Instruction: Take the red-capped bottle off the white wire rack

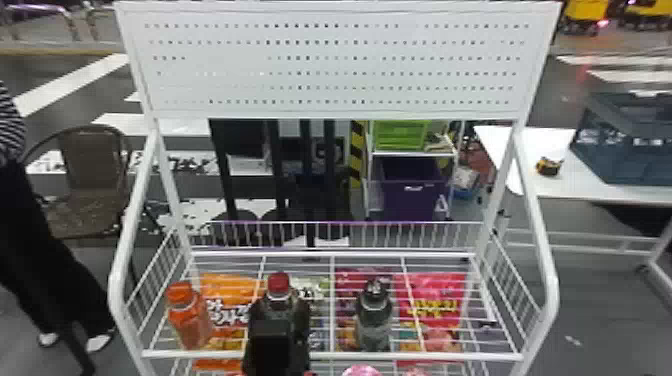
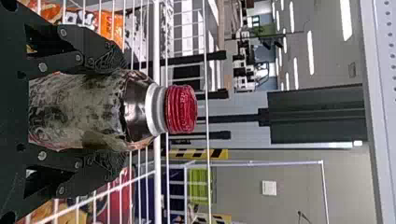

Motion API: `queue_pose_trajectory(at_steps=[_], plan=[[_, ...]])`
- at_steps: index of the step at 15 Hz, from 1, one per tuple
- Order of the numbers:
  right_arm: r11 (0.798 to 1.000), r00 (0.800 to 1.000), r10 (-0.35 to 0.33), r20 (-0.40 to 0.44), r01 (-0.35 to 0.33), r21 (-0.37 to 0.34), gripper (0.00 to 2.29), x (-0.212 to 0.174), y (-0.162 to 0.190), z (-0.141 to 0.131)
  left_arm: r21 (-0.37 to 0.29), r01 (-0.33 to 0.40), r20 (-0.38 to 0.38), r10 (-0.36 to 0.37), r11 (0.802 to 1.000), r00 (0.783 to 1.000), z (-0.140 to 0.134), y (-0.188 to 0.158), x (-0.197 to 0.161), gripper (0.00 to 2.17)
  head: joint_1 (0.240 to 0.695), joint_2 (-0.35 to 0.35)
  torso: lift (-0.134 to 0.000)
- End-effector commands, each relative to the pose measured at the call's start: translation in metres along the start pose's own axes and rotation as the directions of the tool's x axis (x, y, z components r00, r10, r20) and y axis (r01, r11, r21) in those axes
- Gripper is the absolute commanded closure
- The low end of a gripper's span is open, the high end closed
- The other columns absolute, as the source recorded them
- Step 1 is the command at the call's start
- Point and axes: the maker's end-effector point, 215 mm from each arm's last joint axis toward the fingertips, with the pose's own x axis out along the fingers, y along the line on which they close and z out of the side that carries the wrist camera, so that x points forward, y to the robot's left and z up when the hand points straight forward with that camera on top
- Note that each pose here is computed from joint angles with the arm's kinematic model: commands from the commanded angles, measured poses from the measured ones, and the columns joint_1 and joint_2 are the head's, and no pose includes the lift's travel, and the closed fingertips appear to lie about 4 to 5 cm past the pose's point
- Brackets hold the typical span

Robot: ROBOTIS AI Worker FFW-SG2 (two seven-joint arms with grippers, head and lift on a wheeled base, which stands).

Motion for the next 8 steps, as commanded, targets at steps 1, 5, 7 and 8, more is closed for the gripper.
queue_pose_trajectory(at_steps=[1,5,7,8], plan=[[1.0,1.0,0.0,-0.015,0.0,0.002,1.38,0.002,-0.001,-0.005,0.009,0.021,0.021,-0.022,1.0,1.0,0.028,-0.006,-0.028,2.15,0.499,0.0,0.0],[1.0,0.999,-0.001,-0.033,0.001,0.004,1.38,0.005,-0.003,-0.012,0.004,0.023,0.092,-0.024,1.0,0.995,0.095,0.016,-0.09,2.15,0.499,0.0,0.0],[1.0,0.999,-0.001,-0.035,0.001,0.004,1.38,0.006,-0.003,-0.014,0.029,-0.003,0.087,0.0,1.0,0.996,0.107,0.042,-0.112,2.15,0.499,0.0,0.0],[1.0,0.999,-0.001,-0.039,0.001,0.005,1.38,0.006,-0.003,-0.015,0.028,-0.004,0.086,0.001,1.0,0.996,0.112,0.052,-0.124,2.15,0.499,0.0,0.0]])
